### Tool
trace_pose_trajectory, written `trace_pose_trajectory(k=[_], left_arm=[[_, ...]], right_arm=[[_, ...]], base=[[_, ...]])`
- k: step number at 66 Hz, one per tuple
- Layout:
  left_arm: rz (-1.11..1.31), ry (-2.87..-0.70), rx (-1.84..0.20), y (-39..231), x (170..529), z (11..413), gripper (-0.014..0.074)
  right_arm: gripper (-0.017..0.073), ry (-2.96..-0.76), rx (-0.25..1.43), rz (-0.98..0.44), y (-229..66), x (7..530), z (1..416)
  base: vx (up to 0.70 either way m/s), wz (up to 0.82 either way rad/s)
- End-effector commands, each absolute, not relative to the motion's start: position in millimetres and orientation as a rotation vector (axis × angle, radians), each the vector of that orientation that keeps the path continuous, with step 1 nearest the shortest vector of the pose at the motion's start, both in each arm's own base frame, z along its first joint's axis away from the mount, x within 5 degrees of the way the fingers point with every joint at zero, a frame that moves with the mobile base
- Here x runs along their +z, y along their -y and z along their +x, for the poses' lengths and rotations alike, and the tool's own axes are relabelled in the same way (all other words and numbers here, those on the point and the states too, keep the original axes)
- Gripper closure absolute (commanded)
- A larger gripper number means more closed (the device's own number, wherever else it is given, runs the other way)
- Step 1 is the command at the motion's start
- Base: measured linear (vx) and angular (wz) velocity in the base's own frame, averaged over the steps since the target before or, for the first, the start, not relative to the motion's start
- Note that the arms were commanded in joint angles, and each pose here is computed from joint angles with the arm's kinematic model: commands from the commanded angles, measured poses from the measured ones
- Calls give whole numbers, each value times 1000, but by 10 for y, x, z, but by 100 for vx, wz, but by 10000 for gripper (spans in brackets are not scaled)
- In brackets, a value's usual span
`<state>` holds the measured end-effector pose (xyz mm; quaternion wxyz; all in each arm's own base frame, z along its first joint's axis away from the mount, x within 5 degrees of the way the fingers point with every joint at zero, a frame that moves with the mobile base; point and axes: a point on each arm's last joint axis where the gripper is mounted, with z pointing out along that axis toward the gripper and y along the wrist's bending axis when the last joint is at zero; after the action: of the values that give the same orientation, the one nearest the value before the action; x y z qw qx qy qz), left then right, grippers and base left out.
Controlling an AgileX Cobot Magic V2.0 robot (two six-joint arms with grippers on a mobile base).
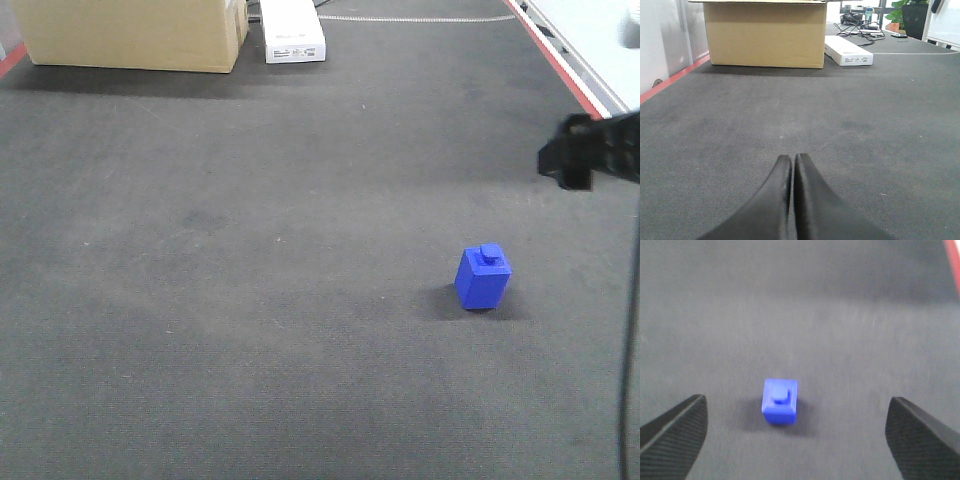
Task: Pour parts from conveyor to right shelf
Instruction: 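Lower the right gripper over the blue block and close on it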
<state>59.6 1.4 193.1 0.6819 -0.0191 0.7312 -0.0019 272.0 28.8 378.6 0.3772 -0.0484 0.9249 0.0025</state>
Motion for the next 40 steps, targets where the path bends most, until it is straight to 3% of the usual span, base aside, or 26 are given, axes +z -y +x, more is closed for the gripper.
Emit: trace_pose_trajectory(k=[1, 21, 40], left_arm=[[-55, -1558, -16, -15, 2060, 605, 599], [-55, -1558, -16, -15, 2060, 605, 599], [-55, -1558, -16, -15, 2060, 605, 599]], right_arm=[[-104, -2389, 1, -129, -311, 3914, 2897], [-91, -2742, -1, -183, -405, 3510, 3501], [-85, -2826, 54, -179, -492, 3132, 3903]], base=[[0, 0], [0, 0], [0, 0]])
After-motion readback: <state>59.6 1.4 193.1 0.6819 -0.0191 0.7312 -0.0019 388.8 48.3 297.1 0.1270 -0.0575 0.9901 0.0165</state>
